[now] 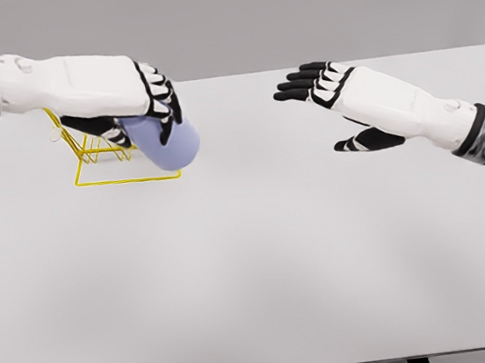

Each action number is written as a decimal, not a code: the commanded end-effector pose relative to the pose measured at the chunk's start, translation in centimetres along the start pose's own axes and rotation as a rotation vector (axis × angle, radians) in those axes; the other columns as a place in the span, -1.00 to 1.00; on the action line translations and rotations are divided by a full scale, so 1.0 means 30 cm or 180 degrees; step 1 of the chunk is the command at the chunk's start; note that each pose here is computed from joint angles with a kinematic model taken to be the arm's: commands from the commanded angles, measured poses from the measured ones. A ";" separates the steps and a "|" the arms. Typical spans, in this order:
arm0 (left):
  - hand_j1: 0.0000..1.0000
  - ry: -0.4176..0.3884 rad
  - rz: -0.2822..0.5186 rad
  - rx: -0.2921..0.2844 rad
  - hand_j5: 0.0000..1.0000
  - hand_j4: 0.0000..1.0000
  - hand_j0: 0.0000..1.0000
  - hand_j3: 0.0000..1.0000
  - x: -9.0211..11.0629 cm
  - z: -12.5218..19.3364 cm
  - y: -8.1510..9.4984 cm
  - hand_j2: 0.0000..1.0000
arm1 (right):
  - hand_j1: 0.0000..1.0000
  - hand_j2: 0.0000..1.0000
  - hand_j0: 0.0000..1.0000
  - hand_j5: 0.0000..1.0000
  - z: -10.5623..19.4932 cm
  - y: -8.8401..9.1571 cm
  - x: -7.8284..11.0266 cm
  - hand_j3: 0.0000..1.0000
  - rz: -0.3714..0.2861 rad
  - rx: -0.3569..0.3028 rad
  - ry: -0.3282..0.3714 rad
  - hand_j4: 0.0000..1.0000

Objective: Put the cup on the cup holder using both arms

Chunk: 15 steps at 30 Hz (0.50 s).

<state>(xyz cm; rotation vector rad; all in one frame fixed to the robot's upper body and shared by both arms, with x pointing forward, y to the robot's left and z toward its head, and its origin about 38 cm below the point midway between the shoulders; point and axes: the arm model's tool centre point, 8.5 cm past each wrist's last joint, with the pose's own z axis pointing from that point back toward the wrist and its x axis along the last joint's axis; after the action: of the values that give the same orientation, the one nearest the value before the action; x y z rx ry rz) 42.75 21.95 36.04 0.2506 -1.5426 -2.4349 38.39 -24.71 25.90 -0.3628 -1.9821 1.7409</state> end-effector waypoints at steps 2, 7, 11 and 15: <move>-0.08 0.0071 0.0016 0.0062 -0.08 -0.08 -0.08 -0.08 -0.015 0.027 0.015 -0.08 | 1.00 1.00 1.00 1.00 0.003 -0.002 -0.001 1.00 -0.0013 -0.0003 0.0001 1.00; -0.07 0.0206 0.0071 0.0073 -0.07 -0.07 -0.07 -0.07 -0.050 0.061 0.005 -0.07 | 1.00 1.00 1.00 1.00 0.011 -0.009 -0.006 1.00 0.0001 -0.0017 0.0029 1.00; -0.08 0.0308 0.0134 0.0058 -0.08 -0.08 -0.08 -0.08 -0.082 0.078 -0.013 -0.08 | 1.00 1.00 1.00 1.00 0.013 -0.010 -0.007 1.00 0.0009 -0.0013 0.0036 1.00; -0.07 0.0318 0.0126 0.0053 -0.07 -0.07 -0.07 -0.07 -0.084 0.080 -0.012 -0.07 | 1.00 1.00 1.00 1.00 0.023 -0.016 -0.012 1.00 0.0031 0.0005 0.0057 1.00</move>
<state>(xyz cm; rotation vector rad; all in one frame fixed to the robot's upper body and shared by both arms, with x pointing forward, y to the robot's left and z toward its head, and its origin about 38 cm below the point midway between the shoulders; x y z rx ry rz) 44.34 24.75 36.67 0.3330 -1.5104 -2.3537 38.42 -25.36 26.13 -0.3863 -1.9700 1.7436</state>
